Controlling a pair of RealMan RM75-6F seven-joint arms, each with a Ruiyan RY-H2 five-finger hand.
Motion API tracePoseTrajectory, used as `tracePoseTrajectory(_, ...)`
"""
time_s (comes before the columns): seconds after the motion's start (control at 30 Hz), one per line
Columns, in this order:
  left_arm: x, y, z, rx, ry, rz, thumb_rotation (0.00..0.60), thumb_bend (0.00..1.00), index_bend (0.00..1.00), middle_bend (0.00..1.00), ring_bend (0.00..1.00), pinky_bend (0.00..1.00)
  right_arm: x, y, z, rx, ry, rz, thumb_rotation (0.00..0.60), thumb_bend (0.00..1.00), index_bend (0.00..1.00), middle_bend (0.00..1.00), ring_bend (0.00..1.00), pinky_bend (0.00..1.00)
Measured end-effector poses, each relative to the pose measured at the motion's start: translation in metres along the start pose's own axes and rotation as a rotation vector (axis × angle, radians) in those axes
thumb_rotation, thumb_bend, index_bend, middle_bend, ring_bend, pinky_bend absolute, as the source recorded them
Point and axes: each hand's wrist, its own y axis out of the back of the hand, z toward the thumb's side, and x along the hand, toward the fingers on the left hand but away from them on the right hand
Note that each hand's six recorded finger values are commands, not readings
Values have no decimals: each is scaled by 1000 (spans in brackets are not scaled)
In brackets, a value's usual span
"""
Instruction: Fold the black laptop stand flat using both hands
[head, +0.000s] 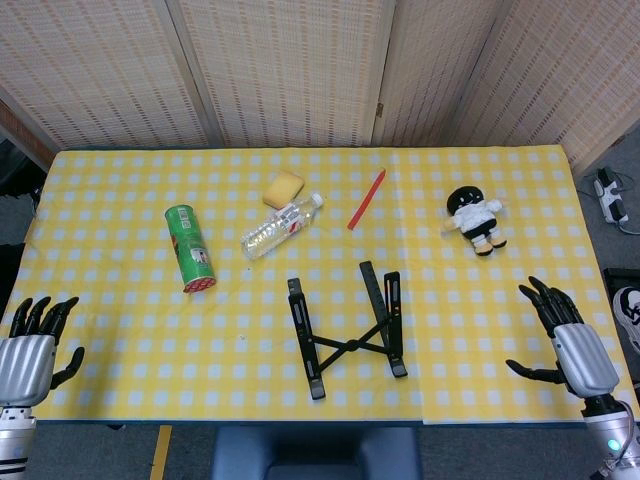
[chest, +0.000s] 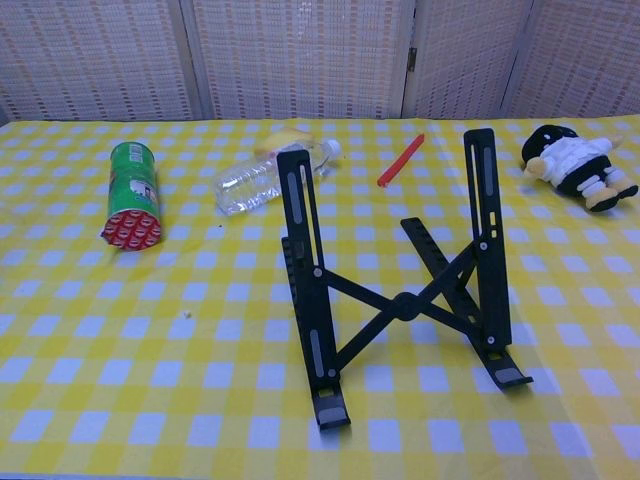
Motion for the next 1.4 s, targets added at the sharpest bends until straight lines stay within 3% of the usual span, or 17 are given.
tracePoseTrajectory(0.43,-2,4,2,-3,-13,12,600,407,153,246,119,0,4,1,4,-40,27,9,590,0,0,0,7,0)
tracePoseTrajectory(0.63,-5,4,4,-6,-22,12,600,407,153,246,118,0,10,-6,5,-125,31,75,589,0,0,0,11,0)
tracePoseTrajectory(1.07,-3,2,7,-4,-31,0,600,407,153,246,119,0,9,-42,14,-638,41,374,587,0,0,0,43,0)
tracePoseTrajectory(1.4,1,1,9,1,-38,-8,600,407,154,246,118,0,-14,-76,10,-991,-37,498,570,0,0,0,34,0)
